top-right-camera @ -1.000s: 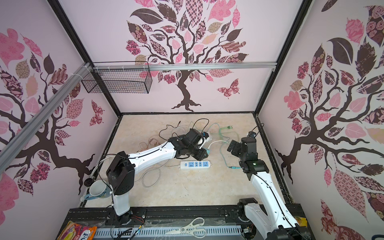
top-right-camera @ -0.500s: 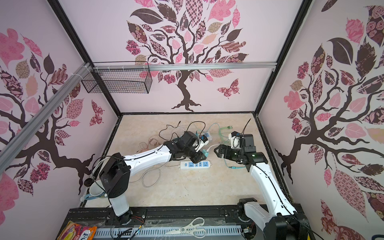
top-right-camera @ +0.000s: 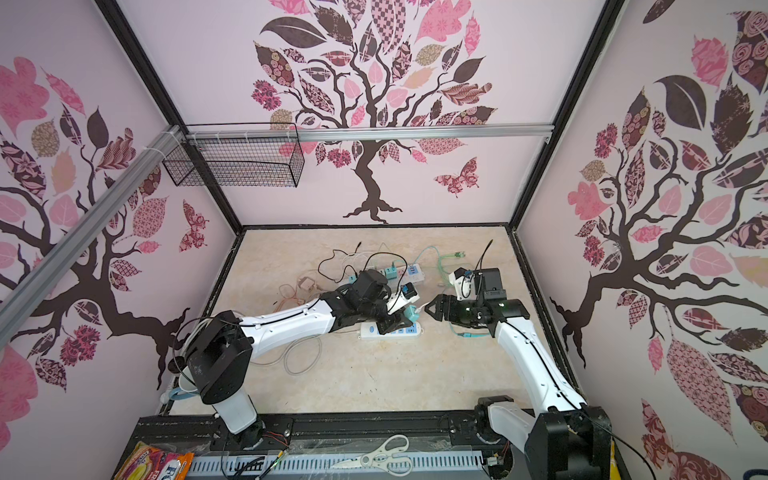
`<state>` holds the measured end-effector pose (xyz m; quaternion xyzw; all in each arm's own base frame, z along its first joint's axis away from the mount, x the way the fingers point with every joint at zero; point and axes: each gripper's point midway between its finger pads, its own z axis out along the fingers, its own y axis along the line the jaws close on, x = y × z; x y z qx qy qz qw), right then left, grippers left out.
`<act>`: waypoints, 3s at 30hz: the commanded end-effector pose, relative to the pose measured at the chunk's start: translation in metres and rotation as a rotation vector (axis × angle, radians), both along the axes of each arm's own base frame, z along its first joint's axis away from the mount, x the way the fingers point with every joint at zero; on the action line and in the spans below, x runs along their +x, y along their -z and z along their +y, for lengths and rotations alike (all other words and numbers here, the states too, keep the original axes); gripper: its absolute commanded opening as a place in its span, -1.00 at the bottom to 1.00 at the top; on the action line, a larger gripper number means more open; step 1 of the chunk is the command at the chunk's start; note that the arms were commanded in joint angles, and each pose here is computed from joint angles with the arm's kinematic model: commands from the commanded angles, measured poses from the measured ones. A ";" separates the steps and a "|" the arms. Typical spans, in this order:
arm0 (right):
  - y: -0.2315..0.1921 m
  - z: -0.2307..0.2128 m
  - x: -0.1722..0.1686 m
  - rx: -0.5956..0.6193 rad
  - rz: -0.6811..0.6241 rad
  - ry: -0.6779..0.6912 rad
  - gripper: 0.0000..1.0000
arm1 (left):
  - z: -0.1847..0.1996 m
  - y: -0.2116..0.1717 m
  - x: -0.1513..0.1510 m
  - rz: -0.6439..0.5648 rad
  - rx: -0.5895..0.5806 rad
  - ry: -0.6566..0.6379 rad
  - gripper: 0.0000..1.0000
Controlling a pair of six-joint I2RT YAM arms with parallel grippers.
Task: Insert the plug
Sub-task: 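Bring the teal charger toward the right gripper over the blue-socket strip, then grasp the teal charger with the right gripper from the left gripper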
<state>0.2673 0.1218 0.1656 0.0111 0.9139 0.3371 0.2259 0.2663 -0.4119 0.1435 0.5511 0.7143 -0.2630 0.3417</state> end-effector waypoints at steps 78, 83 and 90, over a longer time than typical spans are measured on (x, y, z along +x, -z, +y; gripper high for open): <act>-0.042 0.078 0.006 0.170 -0.229 -0.282 -1.00 | 0.038 -0.077 -0.003 -0.247 -0.006 -0.098 -0.63; -0.051 0.082 0.000 0.218 -0.211 -0.304 -0.09 | 0.042 -0.067 0.006 -0.229 0.031 -0.119 -1.00; -0.050 0.067 -0.005 0.205 -0.291 -0.180 0.99 | 0.061 -0.065 0.031 -0.200 0.045 -0.223 -1.00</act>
